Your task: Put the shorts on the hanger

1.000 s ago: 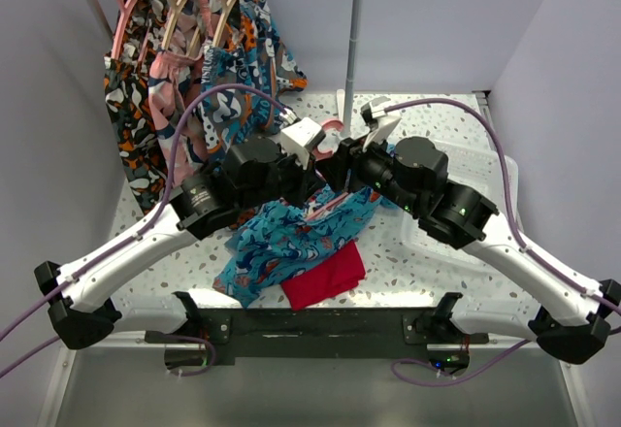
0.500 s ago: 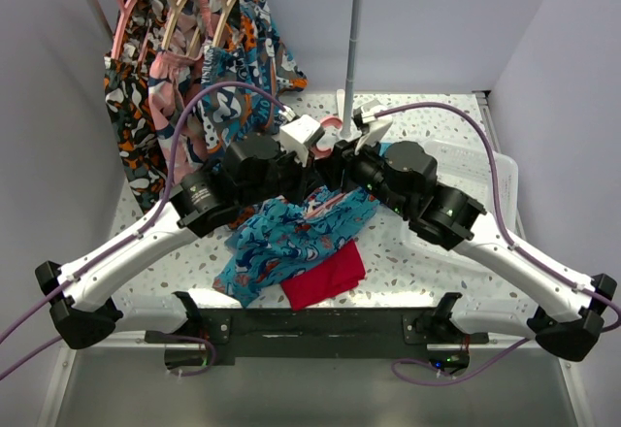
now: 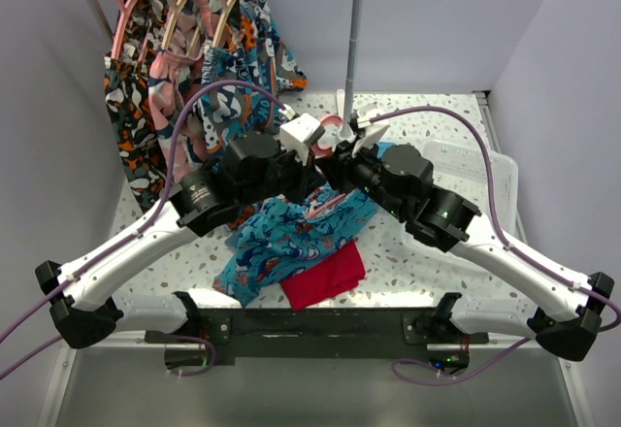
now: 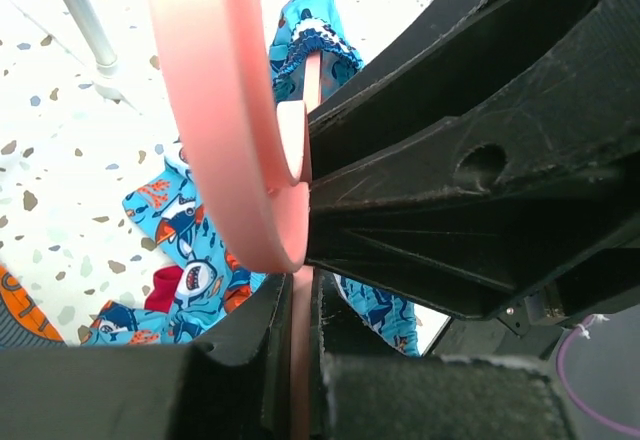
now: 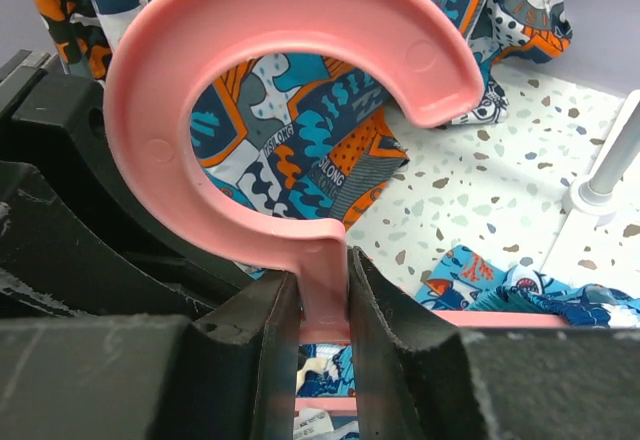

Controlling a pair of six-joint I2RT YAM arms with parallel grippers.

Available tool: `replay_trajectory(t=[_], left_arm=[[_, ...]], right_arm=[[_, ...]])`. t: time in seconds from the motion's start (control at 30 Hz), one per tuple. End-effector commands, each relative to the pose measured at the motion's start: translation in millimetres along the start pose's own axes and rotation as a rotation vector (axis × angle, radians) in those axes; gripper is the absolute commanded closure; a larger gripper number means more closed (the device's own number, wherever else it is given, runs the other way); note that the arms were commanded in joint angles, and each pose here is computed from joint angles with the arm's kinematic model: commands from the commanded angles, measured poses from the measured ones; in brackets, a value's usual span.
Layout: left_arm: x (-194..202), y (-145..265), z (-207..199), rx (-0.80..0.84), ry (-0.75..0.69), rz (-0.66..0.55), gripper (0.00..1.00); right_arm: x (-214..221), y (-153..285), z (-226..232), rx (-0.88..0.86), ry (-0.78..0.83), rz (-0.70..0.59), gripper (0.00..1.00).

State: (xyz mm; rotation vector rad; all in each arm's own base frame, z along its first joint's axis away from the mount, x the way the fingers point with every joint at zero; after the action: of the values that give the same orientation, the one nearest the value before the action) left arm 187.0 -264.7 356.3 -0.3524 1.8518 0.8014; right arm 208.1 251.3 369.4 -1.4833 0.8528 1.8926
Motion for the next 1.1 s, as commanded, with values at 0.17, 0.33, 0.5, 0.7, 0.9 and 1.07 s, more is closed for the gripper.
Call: replay_trajectory(t=[0.17, 0.33, 0.5, 0.7, 0.9, 1.07], left_arm=[[-34.1, 19.3, -17.6, 0.096, -0.030, -0.090, 0.57], [-33.8, 31.0, -16.8, 0.096, -0.047, -0.081, 0.35], [-34.8, 53.1, -14.5, 0.092, -0.076, -0.093, 0.28], [-34.8, 85.4, -7.7, 0.060, -0.120, -0.100, 0.22], [-14.5, 107.0, 2.0, 0.027, -0.145, -0.040, 0.18], [11.0, 113.1, 8.4, 0.017, -0.141, 0.038, 0.17]], right_arm=[[-32.4, 3.5, -3.9, 0.033, -0.028, -0.156, 1.00], [-32.2, 2.9, -3.9, 0.036, -0.024, -0.158, 1.00], [-29.2, -0.7, -4.7, 0.047, -0.010, -0.147, 1.00], [-29.2, -1.9, -3.6, 0.046, 0.005, -0.133, 1.00], [-29.6, 0.6, -3.4, 0.048, 0.015, -0.125, 1.00], [-30.5, -0.4, -1.7, 0.046, 0.021, -0.121, 1.00]])
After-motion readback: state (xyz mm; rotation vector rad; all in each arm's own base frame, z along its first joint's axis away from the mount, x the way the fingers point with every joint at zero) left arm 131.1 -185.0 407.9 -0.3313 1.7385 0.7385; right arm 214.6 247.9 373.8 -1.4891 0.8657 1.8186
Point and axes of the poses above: each gripper's point midway between its finger pads, its own y axis back along the fingers, its own z axis along the line the jaws close on, x = y × z, the point moved 6 cm from there along y, back along the fingers, and after that the axes turned 2 degrees about y, right-handed, at the moved point
